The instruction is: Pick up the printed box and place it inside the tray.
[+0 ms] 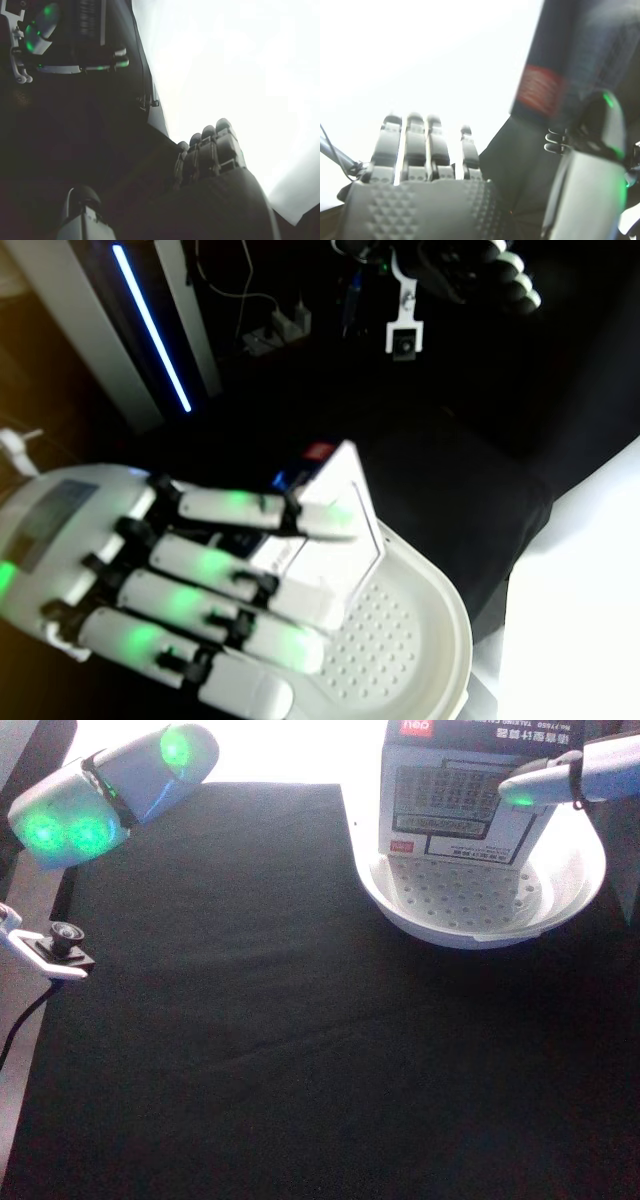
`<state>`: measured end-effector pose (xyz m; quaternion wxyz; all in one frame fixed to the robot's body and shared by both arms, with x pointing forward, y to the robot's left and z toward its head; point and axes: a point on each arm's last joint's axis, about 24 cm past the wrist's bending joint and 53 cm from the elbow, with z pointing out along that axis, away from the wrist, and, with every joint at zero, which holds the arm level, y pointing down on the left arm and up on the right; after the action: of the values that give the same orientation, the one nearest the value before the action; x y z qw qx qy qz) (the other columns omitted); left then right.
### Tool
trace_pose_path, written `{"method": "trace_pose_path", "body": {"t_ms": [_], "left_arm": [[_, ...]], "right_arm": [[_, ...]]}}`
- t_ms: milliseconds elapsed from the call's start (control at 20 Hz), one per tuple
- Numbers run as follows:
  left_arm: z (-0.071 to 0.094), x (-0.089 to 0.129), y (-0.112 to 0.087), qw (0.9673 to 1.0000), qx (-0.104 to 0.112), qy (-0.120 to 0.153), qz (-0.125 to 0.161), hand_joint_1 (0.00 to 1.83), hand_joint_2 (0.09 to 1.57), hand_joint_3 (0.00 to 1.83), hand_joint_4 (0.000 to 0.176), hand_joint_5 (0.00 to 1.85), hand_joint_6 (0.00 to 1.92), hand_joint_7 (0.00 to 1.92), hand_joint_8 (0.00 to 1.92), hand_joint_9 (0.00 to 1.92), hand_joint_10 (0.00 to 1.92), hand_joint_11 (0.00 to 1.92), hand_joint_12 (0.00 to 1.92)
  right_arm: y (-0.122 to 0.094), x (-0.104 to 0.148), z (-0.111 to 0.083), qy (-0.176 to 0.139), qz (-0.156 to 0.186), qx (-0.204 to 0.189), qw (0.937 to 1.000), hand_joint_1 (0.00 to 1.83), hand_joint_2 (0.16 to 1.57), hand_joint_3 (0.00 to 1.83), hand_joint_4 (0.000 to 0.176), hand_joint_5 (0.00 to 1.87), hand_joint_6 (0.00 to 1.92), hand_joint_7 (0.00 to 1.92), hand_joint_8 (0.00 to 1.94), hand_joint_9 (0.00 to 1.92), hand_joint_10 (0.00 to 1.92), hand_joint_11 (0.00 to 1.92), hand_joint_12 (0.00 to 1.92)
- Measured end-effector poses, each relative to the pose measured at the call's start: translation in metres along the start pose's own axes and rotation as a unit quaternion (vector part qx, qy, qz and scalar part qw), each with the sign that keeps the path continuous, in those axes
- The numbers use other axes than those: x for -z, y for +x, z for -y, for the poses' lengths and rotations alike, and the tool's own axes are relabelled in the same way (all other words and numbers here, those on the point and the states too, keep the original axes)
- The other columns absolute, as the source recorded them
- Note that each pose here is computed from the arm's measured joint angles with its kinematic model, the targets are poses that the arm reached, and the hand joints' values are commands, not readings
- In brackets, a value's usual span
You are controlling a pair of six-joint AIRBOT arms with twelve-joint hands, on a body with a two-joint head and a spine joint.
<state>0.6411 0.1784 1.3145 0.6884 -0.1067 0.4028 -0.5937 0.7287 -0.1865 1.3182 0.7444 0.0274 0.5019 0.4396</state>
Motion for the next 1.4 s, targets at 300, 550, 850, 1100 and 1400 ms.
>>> {"method": "trace_pose_path", "body": {"t_ms": [300, 550, 850, 1100, 1400], "left_arm": [[-0.004, 0.002, 0.001, 1.0, 0.002, -0.006, 0.001, 0.1, 0.9, 0.0, 0.031, 0.0, 0.0, 0.0, 0.0, 0.0, 0.0, 0.0, 0.0], [-0.008, 0.005, 0.0, 0.9999, 0.002, -0.015, 0.002, 0.12, 0.89, 0.0, 0.027, 0.0, 0.0, 0.0, 0.0, 0.0, 0.0, 0.0, 0.0], [-0.014, 0.009, 0.002, 0.9997, 0.004, -0.023, 0.002, 0.13, 0.91, 0.01, 0.023, 0.0, 0.0, 0.0, 0.0, 0.0, 0.0, 0.0, 0.0], [-0.013, 0.009, 0.0, 0.9997, 0.006, -0.022, 0.007, 0.1, 0.92, 0.01, 0.023, 0.0, 0.0, 0.0, 0.0, 0.0, 0.0, 0.0, 0.0], [-0.017, 0.015, 0.0, 0.9996, 0.001, -0.028, 0.003, 0.1, 0.9, 0.0, 0.067, 0.0, 0.0, 0.0, 0.0, 0.0, 0.0, 0.0, 0.0]], "right_arm": [[0.008, 0.002, -0.01, -0.005, -0.007, -0.013, 0.9999, 0.69, 0.56, 0.0, 0.176, 0.0, 0.0, 0.0, 0.0, 0.0, 0.0, 0.0, 0.0], [0.001, 0.003, -0.01, -0.02, -0.017, -0.076, 0.9968, 0.63, 0.54, 0.0, 0.176, 0.0, 0.0, 0.0, 0.0, 0.0, 0.0, 0.0, 0.0], [-0.007, 0.004, -0.005, -0.019, -0.015, -0.085, 0.9961, 0.67, 0.53, 0.0, 0.176, 0.0, 0.0, 0.0, 0.0, 0.0, 0.0, 0.0, 0.0], [-0.002, 0.007, -0.015, -0.031, -0.026, -0.081, 0.9959, 0.6, 0.56, 0.0, 0.176, 0.0, 0.0, 0.0, 0.0, 0.0, 0.0, 0.0, 0.0], [-0.009, 0.015, -0.034, -0.054, -0.024, -0.082, 0.9948, 0.66, 0.56, 0.0, 0.176, 0.0, 0.0, 0.0, 0.0, 0.0, 0.0, 0.0, 0.0]]}}
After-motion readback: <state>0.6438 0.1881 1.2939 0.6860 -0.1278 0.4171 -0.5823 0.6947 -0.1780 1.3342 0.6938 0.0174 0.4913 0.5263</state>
